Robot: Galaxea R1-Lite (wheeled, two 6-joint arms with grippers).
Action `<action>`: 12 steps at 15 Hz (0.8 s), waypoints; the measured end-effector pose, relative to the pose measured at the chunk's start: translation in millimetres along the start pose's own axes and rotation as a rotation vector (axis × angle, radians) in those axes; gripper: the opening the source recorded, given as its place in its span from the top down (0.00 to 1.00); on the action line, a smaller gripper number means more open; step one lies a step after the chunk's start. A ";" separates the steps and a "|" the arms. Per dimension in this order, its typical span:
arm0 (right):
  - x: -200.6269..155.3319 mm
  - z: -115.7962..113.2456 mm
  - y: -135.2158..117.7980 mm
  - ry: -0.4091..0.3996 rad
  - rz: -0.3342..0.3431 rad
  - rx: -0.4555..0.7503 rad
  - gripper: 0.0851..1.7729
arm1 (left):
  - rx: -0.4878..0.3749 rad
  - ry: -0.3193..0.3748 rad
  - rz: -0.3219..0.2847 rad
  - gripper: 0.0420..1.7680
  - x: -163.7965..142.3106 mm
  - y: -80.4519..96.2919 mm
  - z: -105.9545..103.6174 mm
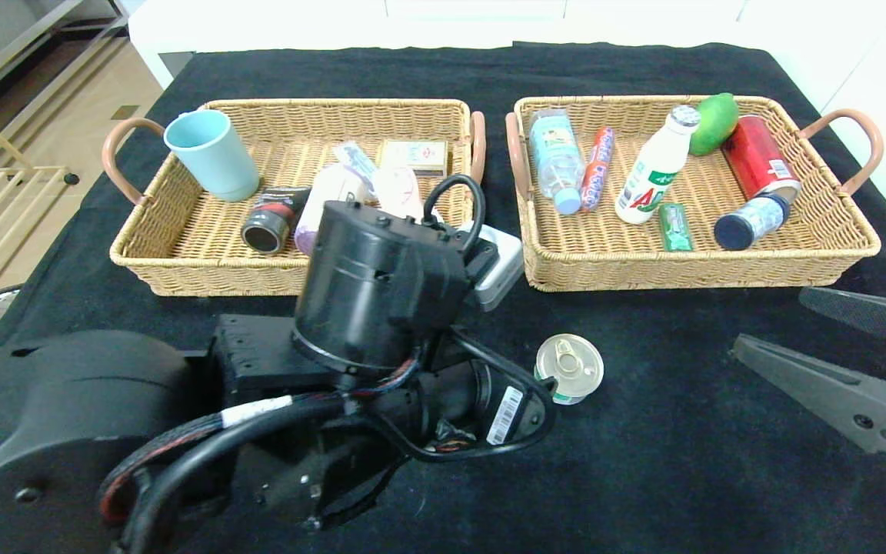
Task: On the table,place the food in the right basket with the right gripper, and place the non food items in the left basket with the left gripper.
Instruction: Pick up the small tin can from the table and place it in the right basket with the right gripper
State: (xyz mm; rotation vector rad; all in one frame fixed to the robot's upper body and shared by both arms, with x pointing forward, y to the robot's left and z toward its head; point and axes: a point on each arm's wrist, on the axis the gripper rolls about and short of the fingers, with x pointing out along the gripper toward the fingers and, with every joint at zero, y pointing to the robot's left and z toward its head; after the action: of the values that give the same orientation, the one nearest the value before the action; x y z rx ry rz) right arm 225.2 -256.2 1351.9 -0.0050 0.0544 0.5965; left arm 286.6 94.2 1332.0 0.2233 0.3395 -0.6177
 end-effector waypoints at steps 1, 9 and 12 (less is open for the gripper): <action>2.2 -2.1 -0.2 0.012 -0.001 0.001 0.04 | 0.001 -0.025 -0.028 0.05 -8.0 7.9 -4.9; 10.9 -11.0 0.3 0.074 0.005 0.004 0.04 | -0.015 -0.055 -0.135 0.04 -62.5 46.6 -44.7; 14.3 -12.7 -0.3 0.086 -0.014 0.004 0.04 | -0.040 -0.129 -0.099 0.04 -66.1 54.8 -51.4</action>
State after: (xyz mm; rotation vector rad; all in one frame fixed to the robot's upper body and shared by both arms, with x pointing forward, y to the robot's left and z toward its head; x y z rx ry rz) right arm 236.5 -248.6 1338.5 -0.0277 0.1391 0.5824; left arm 256.5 188.2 1315.0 0.1278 0.2393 -0.7188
